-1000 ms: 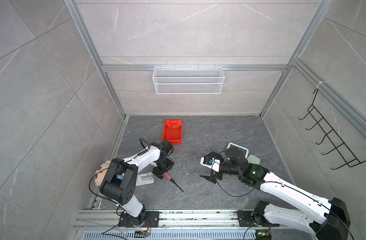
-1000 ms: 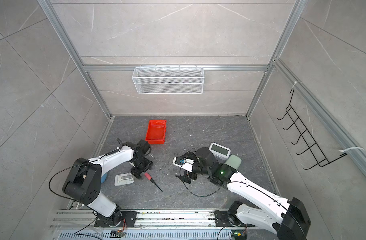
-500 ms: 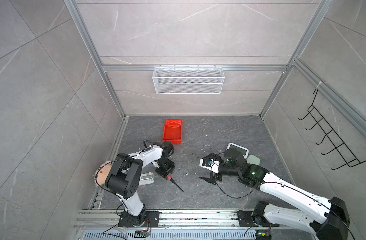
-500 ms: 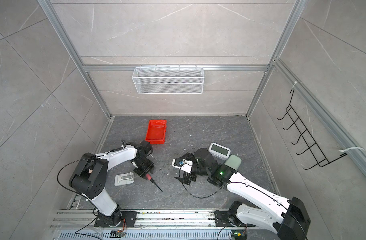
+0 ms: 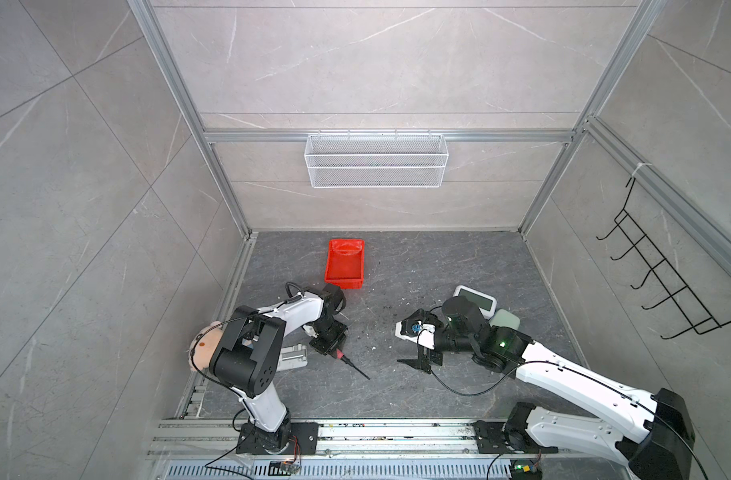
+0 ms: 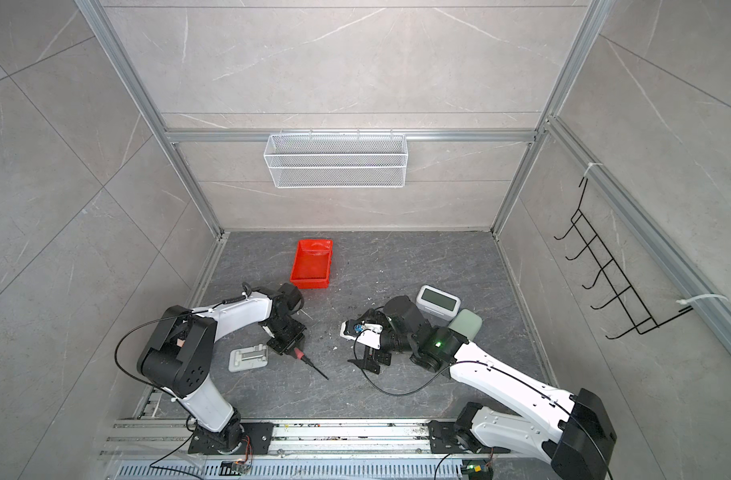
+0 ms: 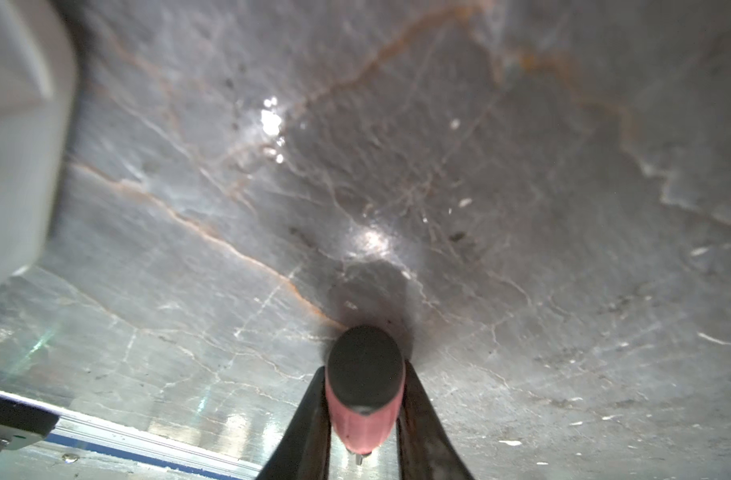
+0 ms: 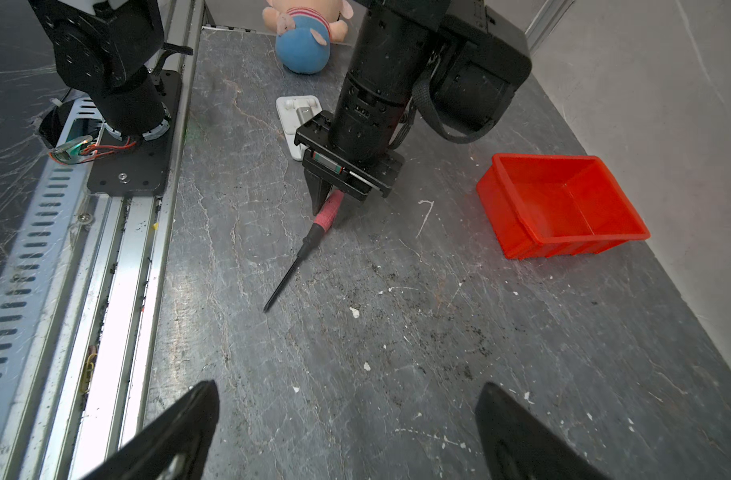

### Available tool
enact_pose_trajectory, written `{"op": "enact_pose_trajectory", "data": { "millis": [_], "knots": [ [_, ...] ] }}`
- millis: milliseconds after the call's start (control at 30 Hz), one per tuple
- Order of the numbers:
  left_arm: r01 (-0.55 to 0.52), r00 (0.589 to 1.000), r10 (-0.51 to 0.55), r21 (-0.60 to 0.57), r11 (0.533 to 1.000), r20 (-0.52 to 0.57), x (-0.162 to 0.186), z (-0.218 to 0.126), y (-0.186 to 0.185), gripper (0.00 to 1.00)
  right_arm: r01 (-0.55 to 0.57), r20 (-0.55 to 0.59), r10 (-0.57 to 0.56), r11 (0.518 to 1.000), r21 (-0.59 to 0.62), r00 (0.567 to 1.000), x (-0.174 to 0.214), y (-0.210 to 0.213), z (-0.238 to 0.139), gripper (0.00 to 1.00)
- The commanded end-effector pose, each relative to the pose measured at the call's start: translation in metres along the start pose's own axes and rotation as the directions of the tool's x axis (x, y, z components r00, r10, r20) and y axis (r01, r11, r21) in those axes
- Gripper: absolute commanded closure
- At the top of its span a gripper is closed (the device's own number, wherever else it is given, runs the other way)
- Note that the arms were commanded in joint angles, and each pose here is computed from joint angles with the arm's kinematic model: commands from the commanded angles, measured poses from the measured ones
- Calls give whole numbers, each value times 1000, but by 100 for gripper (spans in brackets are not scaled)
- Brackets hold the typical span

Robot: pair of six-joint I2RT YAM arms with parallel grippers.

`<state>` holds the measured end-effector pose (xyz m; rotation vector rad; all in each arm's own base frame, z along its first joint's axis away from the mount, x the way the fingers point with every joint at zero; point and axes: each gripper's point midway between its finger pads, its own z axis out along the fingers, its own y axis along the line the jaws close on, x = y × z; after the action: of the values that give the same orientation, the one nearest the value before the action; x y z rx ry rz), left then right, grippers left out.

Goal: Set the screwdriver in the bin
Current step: 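Lower the left gripper and close it on the screwdriver's red handle, then lift the screwdriver with the left gripper and carry it over the red bin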

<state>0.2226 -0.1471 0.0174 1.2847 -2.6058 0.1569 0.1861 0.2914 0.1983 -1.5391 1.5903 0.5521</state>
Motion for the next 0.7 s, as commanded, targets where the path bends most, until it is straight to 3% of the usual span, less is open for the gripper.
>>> {"op": "enact_pose_trajectory", "data": {
  "millis": [0,133,667],
  "knots": [
    [21,1000,-21,-18,1000,6,-3,2,6,86,9,12,-9,1000,-2,1000,-10,-1,-3,1],
    [11,999,-11,2,1000,54,-8,-8,4,100,8,22,-8,1000,7,1000,-13,-2,-4,1],
    [-83,969,54,110,991,240,-21,-71,-11,100,-3,52,2,1000,17,999,-28,-11,-2,1]
  ]
}}
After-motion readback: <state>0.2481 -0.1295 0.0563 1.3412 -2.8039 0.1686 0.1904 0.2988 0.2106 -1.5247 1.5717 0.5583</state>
